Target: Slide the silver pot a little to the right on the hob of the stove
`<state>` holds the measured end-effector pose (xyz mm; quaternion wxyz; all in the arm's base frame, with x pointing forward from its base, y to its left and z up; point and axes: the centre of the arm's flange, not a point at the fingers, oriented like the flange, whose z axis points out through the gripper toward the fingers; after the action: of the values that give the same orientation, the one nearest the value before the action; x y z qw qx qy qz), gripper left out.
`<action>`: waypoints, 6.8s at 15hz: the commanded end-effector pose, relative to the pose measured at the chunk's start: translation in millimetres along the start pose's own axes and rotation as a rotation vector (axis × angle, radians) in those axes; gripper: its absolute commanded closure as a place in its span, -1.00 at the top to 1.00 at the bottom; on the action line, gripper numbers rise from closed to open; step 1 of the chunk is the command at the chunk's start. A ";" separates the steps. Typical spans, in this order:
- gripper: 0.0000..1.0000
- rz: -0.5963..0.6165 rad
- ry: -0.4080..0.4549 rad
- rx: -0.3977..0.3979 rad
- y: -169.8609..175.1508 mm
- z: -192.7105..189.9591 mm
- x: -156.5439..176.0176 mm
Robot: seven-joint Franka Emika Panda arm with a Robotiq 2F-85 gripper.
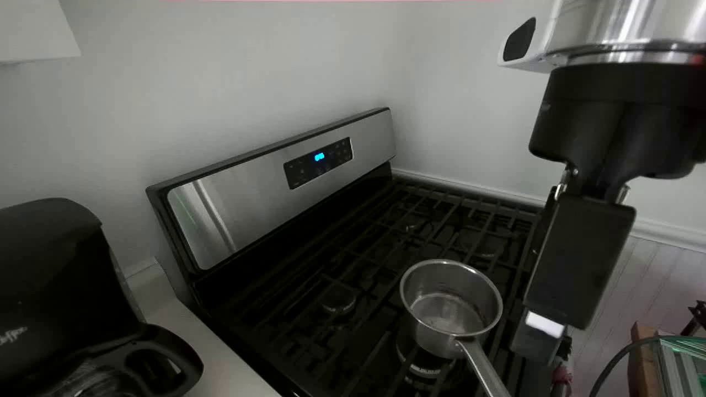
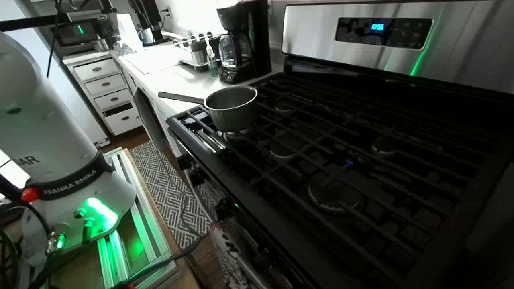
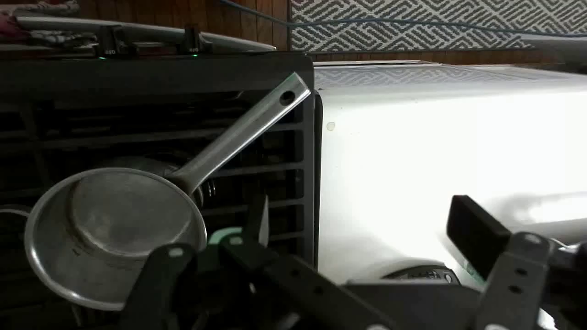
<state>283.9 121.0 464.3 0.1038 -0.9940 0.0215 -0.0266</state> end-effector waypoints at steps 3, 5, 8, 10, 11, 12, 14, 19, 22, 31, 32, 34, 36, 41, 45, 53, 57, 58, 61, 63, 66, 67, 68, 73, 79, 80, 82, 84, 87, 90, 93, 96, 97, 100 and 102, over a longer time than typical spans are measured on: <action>1.00 0.000 0.000 0.000 0.0 0.0 0.0; 1.00 0.000 0.000 0.000 0.0 0.0 0.0; 1.00 0.109 0.022 -0.060 39.8 3.4 20.6; 1.00 0.130 0.015 -0.102 72.3 4.6 30.2; 1.00 0.141 0.011 -0.128 87.8 5.0 34.7; 1.00 0.149 0.010 -0.154 103.6 5.6 38.8; 1.00 0.146 0.003 -0.183 132.5 9.1 45.2; 1.00 0.144 0.026 -0.178 193.7 29.9 67.0; 1.00 0.156 0.017 -0.170 185.9 21.8 59.4; 1.00 0.157 -0.087 -0.205 239.0 75.3 81.5; 1.00 0.154 -0.090 -0.192 242.7 81.6 83.2; 1.00 0.150 -0.102 -0.176 250.5 94.8 86.3; 1.00 0.152 -0.128 -0.158 255.9 108.9 88.1; 0.99 0.175 -0.177 -0.113 262.8 133.7 93.7; 0.46 0.199 -0.187 -0.051 263.8 144.5 101.6; -0.72 0.229 -0.183 0.020 267.6 152.6 112.1; -1.00 0.247 -0.176 0.034 270.0 152.8 115.0; -1.00 0.253 -0.176 0.036 271.3 153.2 115.2; -0.97 0.265 -0.173 0.041 273.7 151.8 116.7; -0.97 0.281 -0.167 0.045 277.4 148.7 117.2; -0.97 0.323 -0.149 0.050 291.8 139.0 117.7; -0.97 0.338 -0.142 0.051 297.2 135.4 118.2; -0.97 0.354 -0.131 0.052 303.3 129.9 119.0; -0.97 0.383 -0.085 0.031 329.0 108.4 128.4; -0.97 0.354 -0.111 0.003 367.4 95.6 144.0; -0.97 0.347 -0.122 -0.001 374.0 94.5 145.7; -0.97 0.331 -0.138 -0.003 387.7 90.0 149.4; -0.97 0.314 -0.150 -0.002 399.6 86.5 154.8; -0.97 0.287 -0.167 0.002 411.8 86.9 164.9; -0.97 0.265 -0.189 0.007 418.9 93.6 175.4; -0.97 0.254 -0.206 0.014 423.4 101.9 183.3; -0.97 0.254 -0.206 0.015 426.1 106.9 189.3; -0.97 0.259 -0.205 0.014 427.7 108.6 190.9; -0.97 0.270 -0.204 0.013 430.3 111.4 195.3; -0.39 0.276 -0.206 0.019 430.8 111.9 196.4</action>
<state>460.0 -278.4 269.4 0.1014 -0.9802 0.1455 0.0883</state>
